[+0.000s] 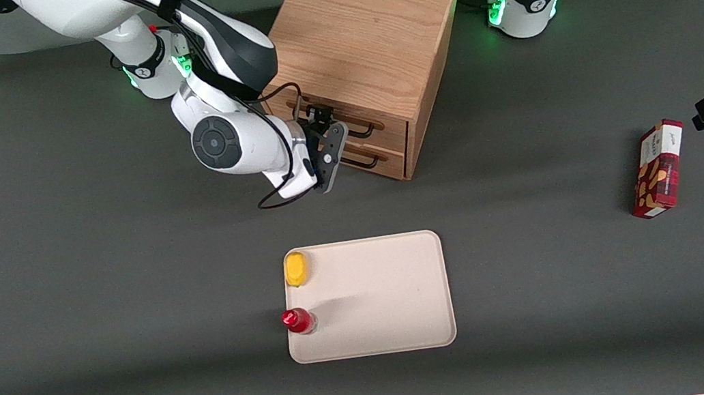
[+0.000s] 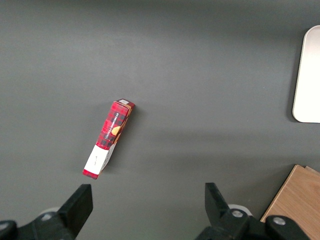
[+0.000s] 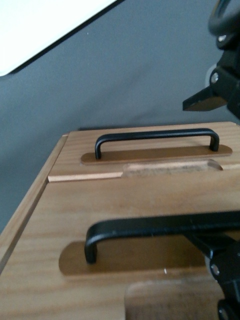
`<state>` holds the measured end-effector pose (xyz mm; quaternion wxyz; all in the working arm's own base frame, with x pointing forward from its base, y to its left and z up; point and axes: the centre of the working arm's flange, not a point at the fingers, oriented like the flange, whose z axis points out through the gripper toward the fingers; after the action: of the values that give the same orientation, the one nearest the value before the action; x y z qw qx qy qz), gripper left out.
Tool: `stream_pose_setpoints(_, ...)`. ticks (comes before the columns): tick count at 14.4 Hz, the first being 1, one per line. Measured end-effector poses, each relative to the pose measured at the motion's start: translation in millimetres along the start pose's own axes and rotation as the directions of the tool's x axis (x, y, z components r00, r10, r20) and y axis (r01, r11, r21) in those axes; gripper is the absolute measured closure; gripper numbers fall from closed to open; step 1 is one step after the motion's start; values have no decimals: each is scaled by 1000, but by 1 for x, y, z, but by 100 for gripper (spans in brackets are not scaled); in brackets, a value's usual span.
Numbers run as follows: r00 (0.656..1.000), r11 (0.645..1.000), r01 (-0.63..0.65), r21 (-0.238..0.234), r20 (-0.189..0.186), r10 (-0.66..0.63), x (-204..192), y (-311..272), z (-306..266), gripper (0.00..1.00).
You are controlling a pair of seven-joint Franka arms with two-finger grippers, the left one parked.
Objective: Open upper drawer
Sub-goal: 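Pull the upper drawer outward by its handle with the right gripper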
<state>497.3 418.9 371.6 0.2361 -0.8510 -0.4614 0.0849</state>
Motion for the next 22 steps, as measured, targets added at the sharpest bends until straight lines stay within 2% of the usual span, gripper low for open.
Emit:
stream_pose_setpoints(5, 1000, 1000, 2, -10, 5, -2, 1, 5, 3, 0)
stream_pose_setpoints(11, 997, 996, -67, -51, -50, 65, 0, 70, -25, 0)
stream_pose_setpoints(22, 989, 989, -142, -42, -55, 139, -1, 151, -62, 0)
